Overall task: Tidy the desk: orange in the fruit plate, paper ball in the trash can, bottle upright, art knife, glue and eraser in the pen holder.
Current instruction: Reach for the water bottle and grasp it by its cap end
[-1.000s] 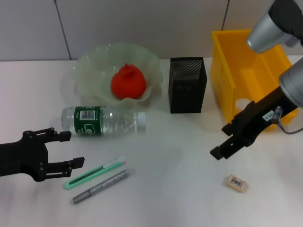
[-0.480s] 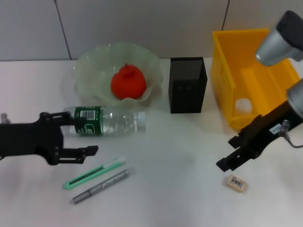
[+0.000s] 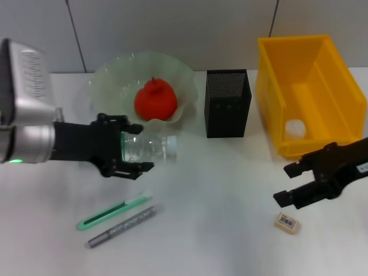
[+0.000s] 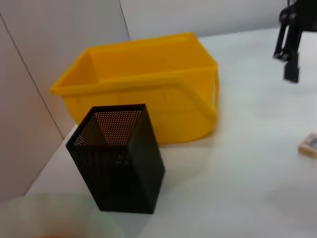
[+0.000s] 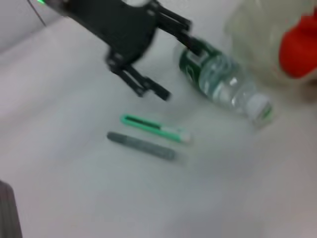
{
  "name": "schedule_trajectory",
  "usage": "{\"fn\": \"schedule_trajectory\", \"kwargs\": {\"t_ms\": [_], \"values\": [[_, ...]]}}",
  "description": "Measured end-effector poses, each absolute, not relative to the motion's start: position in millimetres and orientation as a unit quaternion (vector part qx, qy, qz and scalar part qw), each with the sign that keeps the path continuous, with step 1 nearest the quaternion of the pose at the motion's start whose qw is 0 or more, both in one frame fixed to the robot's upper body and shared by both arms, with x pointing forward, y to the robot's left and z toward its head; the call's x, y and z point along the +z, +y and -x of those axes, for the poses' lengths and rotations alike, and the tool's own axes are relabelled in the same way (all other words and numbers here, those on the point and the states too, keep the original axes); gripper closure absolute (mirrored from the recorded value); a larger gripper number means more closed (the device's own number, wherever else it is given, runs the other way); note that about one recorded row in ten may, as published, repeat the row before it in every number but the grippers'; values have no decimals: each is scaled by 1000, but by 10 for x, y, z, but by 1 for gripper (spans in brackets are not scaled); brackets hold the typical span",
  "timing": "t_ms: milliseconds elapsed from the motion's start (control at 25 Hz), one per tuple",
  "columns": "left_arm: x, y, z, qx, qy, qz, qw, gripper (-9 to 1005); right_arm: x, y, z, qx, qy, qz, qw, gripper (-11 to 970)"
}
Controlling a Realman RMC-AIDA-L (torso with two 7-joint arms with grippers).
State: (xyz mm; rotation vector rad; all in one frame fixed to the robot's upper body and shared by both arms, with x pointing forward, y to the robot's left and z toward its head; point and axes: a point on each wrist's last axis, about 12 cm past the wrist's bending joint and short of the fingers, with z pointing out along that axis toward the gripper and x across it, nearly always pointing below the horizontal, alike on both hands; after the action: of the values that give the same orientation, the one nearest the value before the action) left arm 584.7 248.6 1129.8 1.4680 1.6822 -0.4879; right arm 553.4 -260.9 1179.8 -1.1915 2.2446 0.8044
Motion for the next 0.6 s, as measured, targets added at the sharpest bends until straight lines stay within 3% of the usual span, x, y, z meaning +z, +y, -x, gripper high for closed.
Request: {"fn": "schedule_trajectory", "kwargs": {"t_ms": [600], "values": [[11372, 1759, -5999, -108, 616, -667, 404, 195, 11650, -3208, -5280, 296, 812, 383, 326, 148]]}}
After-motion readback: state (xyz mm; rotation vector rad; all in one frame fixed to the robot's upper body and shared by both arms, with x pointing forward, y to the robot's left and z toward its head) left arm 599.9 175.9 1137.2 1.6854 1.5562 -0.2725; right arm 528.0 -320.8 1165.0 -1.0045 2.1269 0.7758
